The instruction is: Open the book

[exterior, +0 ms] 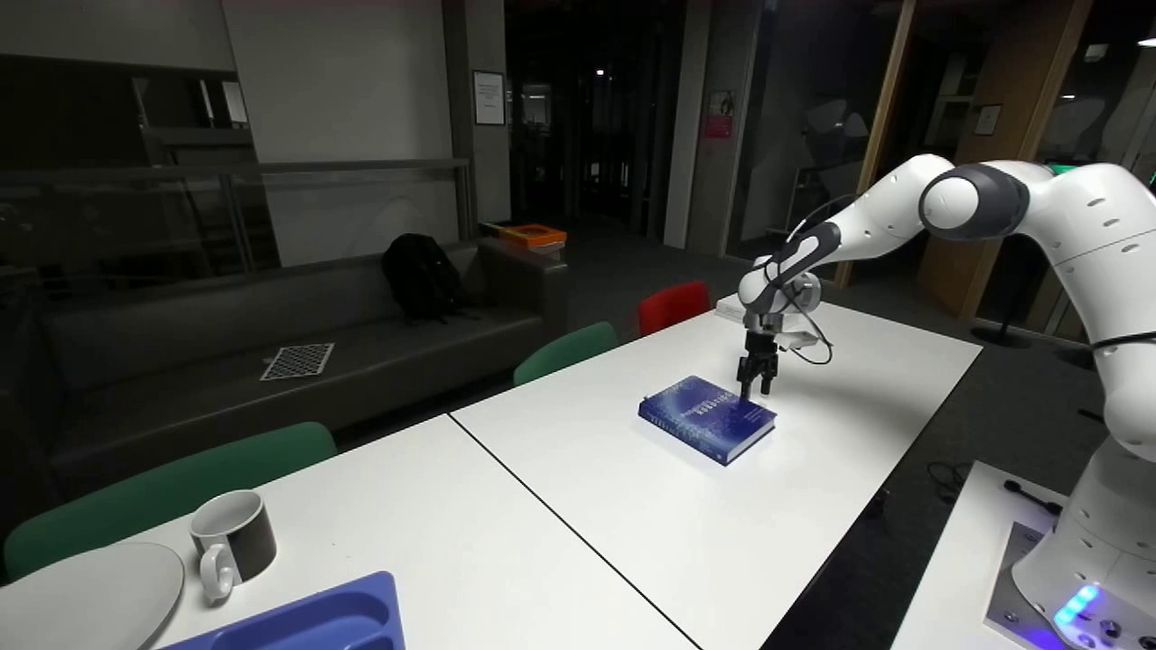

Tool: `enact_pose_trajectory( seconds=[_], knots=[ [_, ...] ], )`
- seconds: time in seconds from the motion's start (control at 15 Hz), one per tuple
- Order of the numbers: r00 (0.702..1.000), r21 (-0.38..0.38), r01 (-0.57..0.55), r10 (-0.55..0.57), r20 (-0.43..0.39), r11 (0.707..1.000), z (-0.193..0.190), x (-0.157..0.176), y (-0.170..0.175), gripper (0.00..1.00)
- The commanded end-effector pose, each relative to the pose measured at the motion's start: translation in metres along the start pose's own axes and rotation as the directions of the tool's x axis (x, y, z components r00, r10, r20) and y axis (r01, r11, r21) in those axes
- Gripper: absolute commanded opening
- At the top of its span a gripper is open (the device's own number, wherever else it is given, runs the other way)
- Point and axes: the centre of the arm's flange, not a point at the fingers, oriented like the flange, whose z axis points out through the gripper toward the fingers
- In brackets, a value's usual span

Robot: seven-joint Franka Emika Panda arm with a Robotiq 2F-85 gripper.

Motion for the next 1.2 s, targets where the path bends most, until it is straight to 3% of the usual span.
enact_pose_trajectory(
  seconds=[0.0,0.33,1.13],
  knots=[
    [0.999,0.086,0.020,-0.023,0.026,0.996,-0.013,0.001,0.004,1.00],
    [0.999,0.149,0.024,-0.031,0.044,0.988,-0.016,0.000,0.006,1.00],
    [0.992,0.013,-0.067,0.068,-0.109,0.998,-0.016,0.014,-0.002,1.00]
  ],
)
